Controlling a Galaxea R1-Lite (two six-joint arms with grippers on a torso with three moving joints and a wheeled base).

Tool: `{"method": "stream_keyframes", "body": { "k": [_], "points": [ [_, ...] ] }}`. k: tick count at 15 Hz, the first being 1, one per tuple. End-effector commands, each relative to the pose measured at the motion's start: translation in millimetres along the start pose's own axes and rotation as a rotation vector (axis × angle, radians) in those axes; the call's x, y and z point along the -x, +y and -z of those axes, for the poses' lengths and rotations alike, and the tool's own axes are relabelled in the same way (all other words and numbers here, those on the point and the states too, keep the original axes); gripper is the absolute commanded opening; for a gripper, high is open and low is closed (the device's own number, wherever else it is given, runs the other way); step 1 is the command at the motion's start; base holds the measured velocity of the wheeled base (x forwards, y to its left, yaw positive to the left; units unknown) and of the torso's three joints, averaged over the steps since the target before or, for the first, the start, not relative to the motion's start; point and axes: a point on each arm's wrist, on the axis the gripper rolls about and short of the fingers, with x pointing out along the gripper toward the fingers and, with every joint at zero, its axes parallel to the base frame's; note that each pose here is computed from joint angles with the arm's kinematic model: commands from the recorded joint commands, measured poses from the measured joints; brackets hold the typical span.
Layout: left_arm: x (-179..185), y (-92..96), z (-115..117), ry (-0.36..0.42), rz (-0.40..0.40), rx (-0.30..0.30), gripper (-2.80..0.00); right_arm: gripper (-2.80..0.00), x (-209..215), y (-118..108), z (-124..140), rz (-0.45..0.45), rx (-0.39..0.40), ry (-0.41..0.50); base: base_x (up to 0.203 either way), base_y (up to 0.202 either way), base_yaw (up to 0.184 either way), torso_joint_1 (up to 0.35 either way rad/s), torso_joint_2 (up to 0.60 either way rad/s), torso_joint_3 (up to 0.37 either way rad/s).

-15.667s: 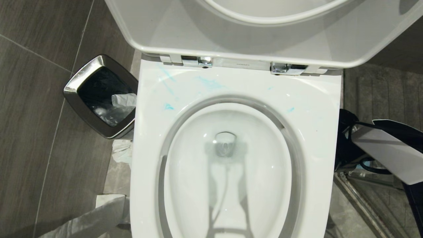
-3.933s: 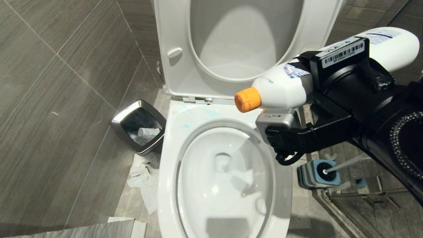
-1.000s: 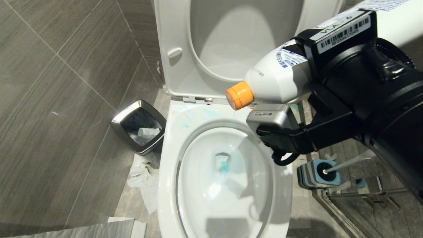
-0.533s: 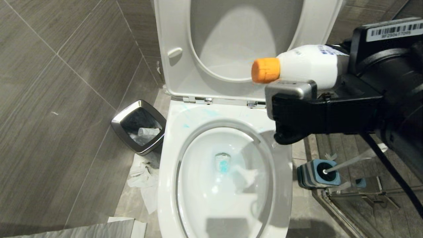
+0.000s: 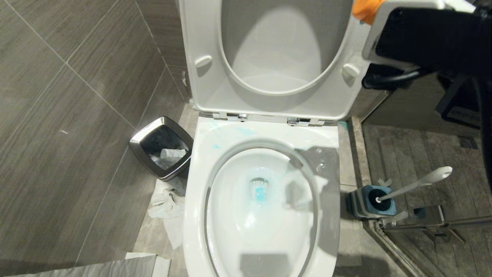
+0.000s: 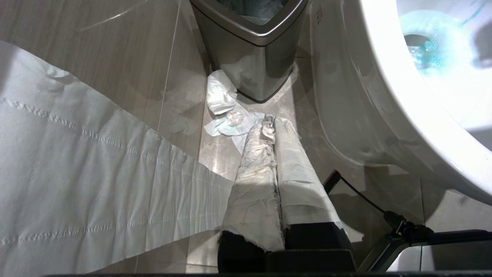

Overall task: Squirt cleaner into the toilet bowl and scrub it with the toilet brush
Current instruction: Place the cleaning agent on the floor

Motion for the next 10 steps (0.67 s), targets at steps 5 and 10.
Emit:
{"method": "stream_keyframes", "body": {
  "k": [5, 10],
  "points": [
    [0, 0.0, 0, 0.003, 0.001, -0.001, -2.80, -2.80, -11, -35, -5, 0.032, -0.446, 0.056, 0.000, 0.000, 0.000, 0.000, 0.00, 0.000],
    [0, 0.0, 0, 0.003, 0.001, -0.001, -2.80, -2.80, -47, -92, 3, 0.148, -0.727, 0.205, 0.000, 0.000, 0.000, 0.000, 0.00, 0.000]
  ]
}}
